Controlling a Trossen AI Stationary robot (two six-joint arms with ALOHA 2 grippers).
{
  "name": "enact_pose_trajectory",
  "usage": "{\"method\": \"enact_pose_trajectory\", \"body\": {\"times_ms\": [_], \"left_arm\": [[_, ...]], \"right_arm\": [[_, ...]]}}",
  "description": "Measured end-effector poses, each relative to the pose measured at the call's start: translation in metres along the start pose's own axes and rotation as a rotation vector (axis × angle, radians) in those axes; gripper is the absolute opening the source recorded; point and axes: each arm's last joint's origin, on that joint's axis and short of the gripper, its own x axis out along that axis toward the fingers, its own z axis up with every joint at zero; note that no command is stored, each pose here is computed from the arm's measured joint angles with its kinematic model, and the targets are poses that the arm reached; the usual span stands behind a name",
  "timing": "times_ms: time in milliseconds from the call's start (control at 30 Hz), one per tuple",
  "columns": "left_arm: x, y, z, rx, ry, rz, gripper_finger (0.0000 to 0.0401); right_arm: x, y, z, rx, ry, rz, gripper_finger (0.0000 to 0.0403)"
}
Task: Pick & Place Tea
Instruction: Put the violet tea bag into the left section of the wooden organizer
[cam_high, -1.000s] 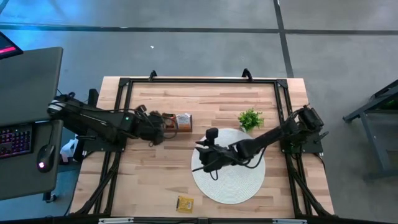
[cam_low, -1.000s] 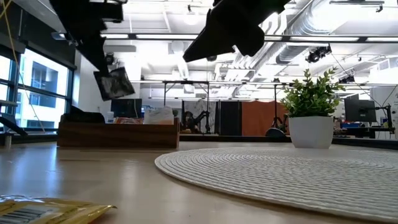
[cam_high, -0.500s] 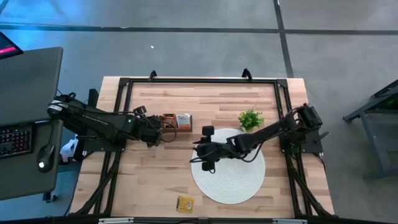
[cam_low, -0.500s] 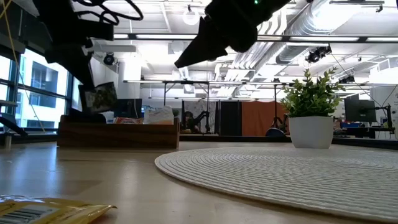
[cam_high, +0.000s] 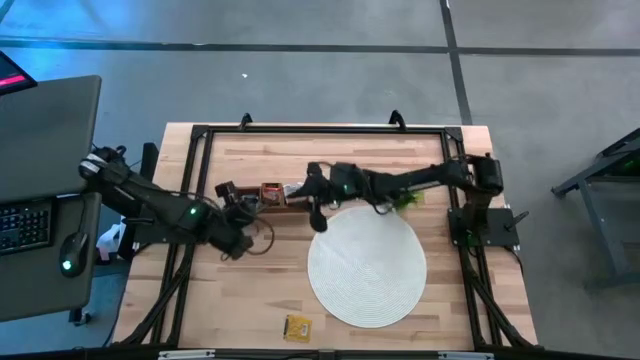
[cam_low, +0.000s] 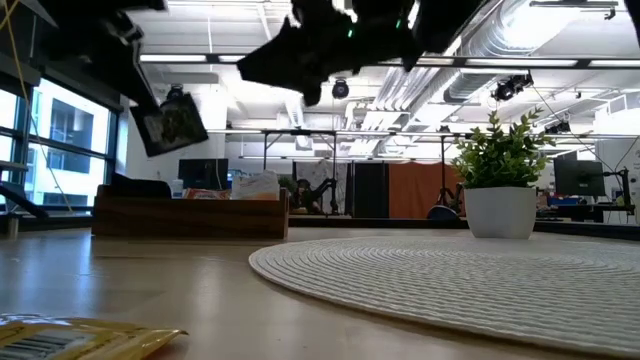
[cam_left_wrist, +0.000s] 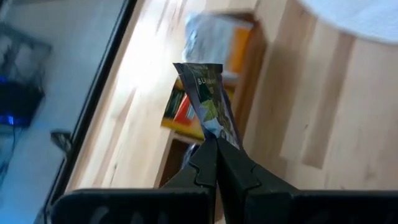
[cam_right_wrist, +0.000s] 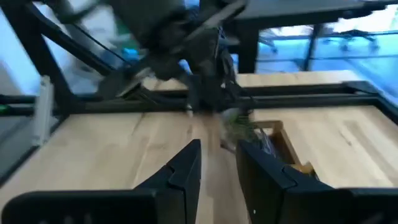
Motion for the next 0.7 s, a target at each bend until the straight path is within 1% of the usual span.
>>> {"method": "enact_pose_trajectory", "body": {"times_ms": [100, 233, 400, 567, 700], "left_arm": [[-0.01, -0.007, -0.002, 0.027, -0.073, 0.0, 0.0], [-0.02, -0.008, -0.006, 0.021, -0.131, -0.004, 0.0], [-0.021, -0.009, -0.005, 0.007, -0.161, 0.003, 0.0], [-0.021, -0.01, -0.003, 0.006, -0.175, -0.005, 0.0], [-0.021, -0.01, -0.003, 0.006, -0.176, -0.006, 0.0]], "right_arm": [[0.006, -0.016, -0.008, -0.023, -0.031, -0.004, 0.0097], [0.017, -0.021, -0.02, -0.025, -0.01, 0.029, 0.0097], [0.035, -0.022, -0.004, -0.038, -0.032, 0.045, 0.0097], [0.048, -0.025, 0.001, -0.021, 0.06, 0.032, 0.0097], [0.048, -0.025, 0.006, -0.054, 0.067, 0.029, 0.0096]]}}
